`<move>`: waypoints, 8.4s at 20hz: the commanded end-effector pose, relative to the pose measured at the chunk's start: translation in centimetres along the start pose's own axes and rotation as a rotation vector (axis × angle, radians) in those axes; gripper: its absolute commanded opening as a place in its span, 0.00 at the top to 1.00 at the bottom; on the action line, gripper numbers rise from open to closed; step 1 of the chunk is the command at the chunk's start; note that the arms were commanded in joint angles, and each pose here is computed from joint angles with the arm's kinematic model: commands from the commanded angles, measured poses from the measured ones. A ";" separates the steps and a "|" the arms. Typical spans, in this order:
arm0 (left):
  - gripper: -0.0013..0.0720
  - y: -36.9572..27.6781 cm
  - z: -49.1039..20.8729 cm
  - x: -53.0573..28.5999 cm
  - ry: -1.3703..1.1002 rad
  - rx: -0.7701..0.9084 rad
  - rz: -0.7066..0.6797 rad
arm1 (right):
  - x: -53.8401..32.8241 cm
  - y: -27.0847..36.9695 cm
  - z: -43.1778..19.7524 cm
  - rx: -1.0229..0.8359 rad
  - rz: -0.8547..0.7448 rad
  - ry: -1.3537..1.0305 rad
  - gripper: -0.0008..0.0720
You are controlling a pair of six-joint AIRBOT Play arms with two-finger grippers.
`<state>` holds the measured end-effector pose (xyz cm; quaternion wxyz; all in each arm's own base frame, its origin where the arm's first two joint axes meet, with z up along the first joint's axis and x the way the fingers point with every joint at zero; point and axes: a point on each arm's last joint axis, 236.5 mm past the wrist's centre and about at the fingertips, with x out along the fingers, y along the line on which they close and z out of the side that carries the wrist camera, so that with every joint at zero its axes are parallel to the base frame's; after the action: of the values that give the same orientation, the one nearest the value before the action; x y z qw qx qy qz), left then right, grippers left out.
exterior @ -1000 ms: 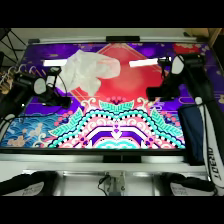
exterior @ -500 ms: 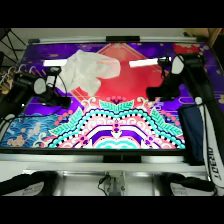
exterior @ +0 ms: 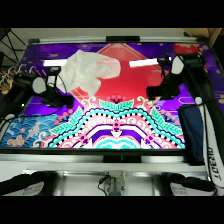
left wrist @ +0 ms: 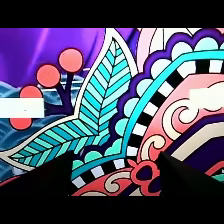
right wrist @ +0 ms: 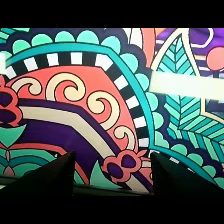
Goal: Fold the shirts.
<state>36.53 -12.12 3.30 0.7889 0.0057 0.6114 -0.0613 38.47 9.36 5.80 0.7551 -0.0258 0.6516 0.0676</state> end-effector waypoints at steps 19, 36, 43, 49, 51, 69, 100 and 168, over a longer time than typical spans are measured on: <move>0.04 2.1 19.7 14.6 -0.169 -0.499 -0.390 | -0.7 2.9 5.3 -0.088 0.111 -0.232 0.19; 0.95 -7.8 24.9 -11.8 -0.698 0.012 -0.612 | -6.5 1.8 5.2 -0.102 0.065 -0.369 0.19; 0.95 -18.7 11.8 -31.8 -0.863 0.363 -0.662 | -24.1 -3.7 -2.9 0.051 -0.107 -0.737 0.19; 0.94 -28.9 1.7 -16.4 -0.399 0.470 -0.652 | -26.6 -4.6 -13.5 0.139 -0.088 -0.668 0.19; 0.94 -31.5 -2.8 -9.4 -0.226 0.484 -0.630 | -25.5 -4.4 -15.6 0.151 -0.077 -0.584 0.19; 0.00 -10.8 -2.3 -4.0 0.145 0.264 -0.117 | -8.7 -8.8 -5.7 0.005 -0.221 -0.060 0.19; 0.94 -13.0 -14.3 10.7 0.250 -0.268 -0.488 | 14.0 -1.3 -19.7 0.378 0.440 0.222 0.07; 0.94 8.8 5.5 5.5 -0.087 -0.220 -0.484 | 1.1 1.0 1.2 0.168 0.250 0.058 0.12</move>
<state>45.41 -6.27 -1.85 0.7857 -0.2384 0.5481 -0.1592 51.92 13.11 6.27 0.8044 0.2414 0.5224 0.1475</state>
